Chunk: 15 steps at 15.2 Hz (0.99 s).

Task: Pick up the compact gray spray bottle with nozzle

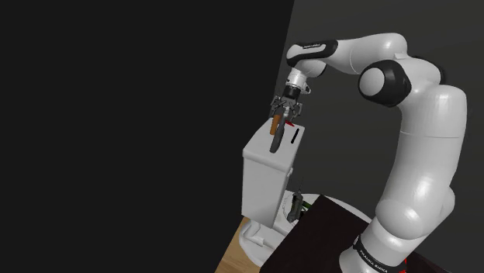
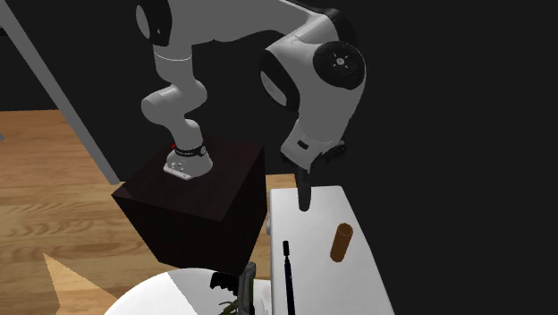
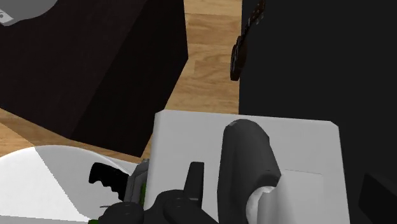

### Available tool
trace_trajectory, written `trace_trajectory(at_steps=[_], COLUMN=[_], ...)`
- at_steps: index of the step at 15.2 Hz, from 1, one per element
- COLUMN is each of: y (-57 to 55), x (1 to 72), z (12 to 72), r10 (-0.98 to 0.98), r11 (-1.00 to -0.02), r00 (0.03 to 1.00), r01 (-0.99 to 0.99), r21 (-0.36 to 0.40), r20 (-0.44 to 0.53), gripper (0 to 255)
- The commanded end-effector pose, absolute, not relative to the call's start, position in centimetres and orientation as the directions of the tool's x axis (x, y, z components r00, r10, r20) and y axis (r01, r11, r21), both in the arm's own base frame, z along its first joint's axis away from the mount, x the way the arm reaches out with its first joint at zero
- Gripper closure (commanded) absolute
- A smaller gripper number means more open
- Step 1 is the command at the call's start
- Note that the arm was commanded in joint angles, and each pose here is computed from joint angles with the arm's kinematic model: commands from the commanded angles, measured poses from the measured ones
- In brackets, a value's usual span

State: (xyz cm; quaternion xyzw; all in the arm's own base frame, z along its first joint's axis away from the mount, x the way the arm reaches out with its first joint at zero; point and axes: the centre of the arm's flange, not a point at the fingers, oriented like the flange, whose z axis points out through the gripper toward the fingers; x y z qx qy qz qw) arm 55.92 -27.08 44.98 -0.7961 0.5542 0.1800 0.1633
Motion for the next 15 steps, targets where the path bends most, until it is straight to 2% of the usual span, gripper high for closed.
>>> trace_trajectory(at_steps=[1,5,6,12,14,15], y=[-26.6,-26.6,-27.3,-25.8,-26.1,-26.6], x=[56.1,56.1,55.9,53.7,52.5,56.1], z=[39.4,38.0,36.7,37.3,35.9,38.0], r10=[-0.810,-0.810,-0.809,-0.809,-0.809,-0.810], r11=[-0.334,-0.334,-0.333,-0.336,-0.335,-0.334], r00=[0.286,0.286,0.286,0.290,0.290,0.286], r01=[-0.943,-0.943,-0.943,-0.942,-0.942,-0.943], r21=[0.001,0.001,0.000,-0.003,-0.004,0.001], r20=[-0.513,-0.513,-0.514,-0.512,-0.512,-0.513], gripper=[0,0,255,255,255,255])
